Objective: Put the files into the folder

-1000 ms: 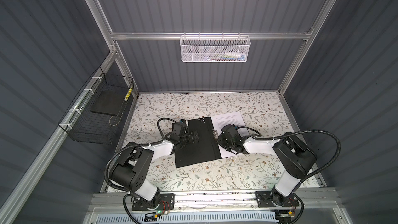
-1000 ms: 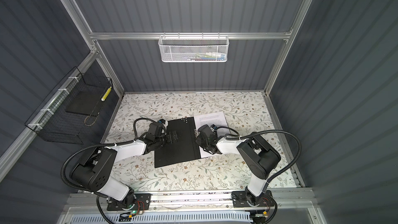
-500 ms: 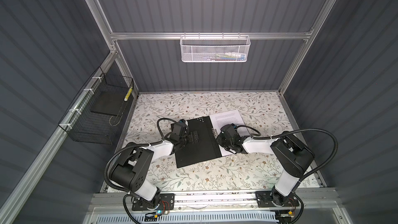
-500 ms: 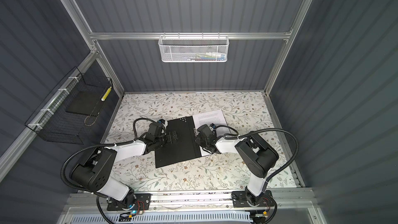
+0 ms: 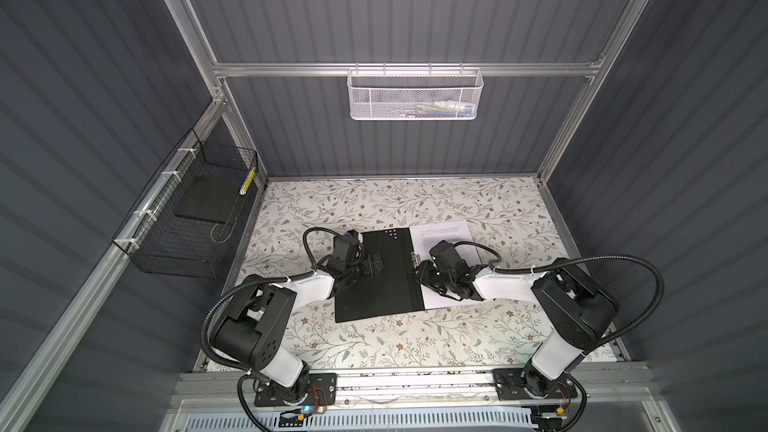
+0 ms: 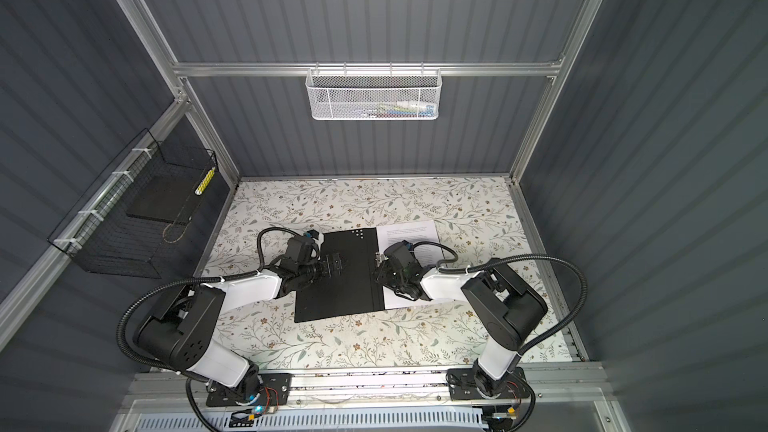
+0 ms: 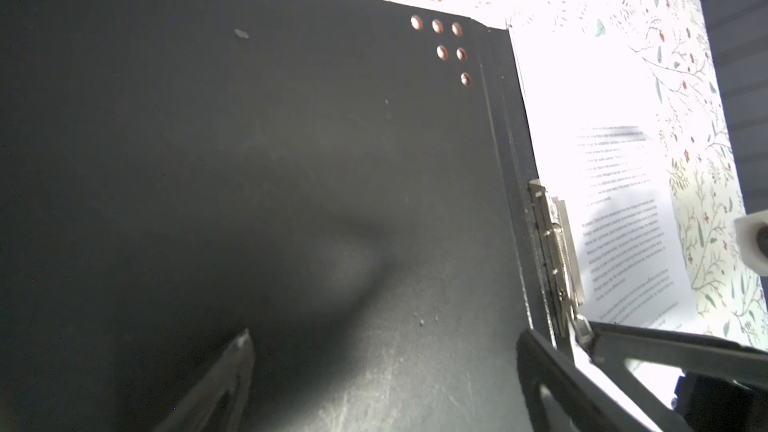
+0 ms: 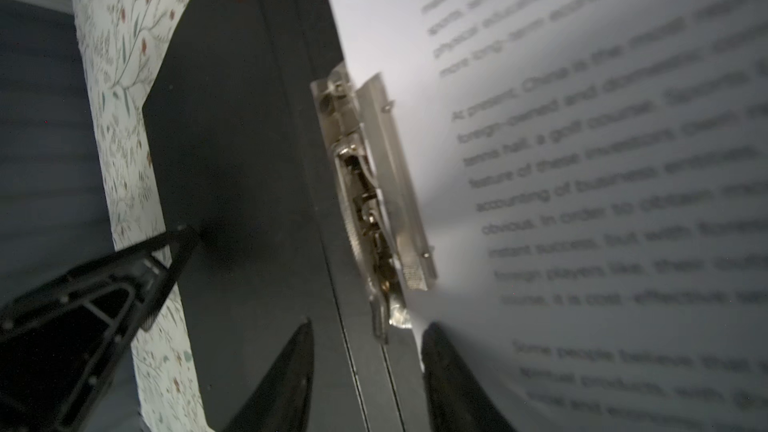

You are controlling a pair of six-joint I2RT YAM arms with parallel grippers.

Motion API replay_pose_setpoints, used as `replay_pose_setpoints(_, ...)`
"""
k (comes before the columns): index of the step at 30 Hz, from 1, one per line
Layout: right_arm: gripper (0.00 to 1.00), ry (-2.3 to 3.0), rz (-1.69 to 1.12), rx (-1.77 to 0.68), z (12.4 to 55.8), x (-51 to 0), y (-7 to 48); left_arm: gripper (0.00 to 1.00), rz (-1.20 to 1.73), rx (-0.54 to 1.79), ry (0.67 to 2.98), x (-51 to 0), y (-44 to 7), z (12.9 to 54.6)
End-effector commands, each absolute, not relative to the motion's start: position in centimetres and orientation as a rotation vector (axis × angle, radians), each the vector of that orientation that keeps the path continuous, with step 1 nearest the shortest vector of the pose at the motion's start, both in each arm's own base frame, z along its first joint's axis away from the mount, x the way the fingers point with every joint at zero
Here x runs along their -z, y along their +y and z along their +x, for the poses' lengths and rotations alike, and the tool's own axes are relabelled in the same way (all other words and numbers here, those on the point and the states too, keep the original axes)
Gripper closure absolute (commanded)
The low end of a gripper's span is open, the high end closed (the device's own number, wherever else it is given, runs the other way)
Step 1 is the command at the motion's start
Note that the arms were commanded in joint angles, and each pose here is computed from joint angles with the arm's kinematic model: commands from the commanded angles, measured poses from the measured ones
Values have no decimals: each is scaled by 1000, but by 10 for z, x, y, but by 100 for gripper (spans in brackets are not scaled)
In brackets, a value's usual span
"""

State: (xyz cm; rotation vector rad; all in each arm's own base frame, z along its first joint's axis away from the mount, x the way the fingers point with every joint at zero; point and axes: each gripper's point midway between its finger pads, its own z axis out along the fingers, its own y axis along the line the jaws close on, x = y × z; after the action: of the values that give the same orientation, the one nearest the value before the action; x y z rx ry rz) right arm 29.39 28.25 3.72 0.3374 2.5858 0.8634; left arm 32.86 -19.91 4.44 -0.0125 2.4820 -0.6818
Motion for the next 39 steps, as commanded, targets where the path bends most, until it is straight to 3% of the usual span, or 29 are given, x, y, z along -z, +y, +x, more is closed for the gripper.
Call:
replay_pose_setpoints(1, 38, 2571, 141, -841, 288, -66, 282, 0, -49, 691, 2751, 2, -187, 274)
replay_pose_setpoints(6, 16, 2473, 3, -828, 302, -113, 270, 0, -52, 759, 2630, -45, -195, 288)
replay_pose_setpoints(8, 3, 2446, 7, -782, 311, -117, 249, 0, -59, 696, 2590, -66, -187, 294)
replay_pose_setpoints(9, 1, 2437, 33, -758, 316, -118, 235, 0, -73, 630, 2582, -73, -177, 295)
replay_pose_setpoints(17, 1, 2415, 338, -603, 342, -96, 128, 0, -150, 318, 2494, -99, -120, 286)
replay_pose_setpoints(24, 1, 2337, 667, -671, 347, -66, 70, 0, -311, 335, 2511, -76, -94, 282)
replay_pose_setpoints(39, 1, 2422, 683, -827, 347, -34, 80, 0, -476, 494, 2625, -26, -85, 278)
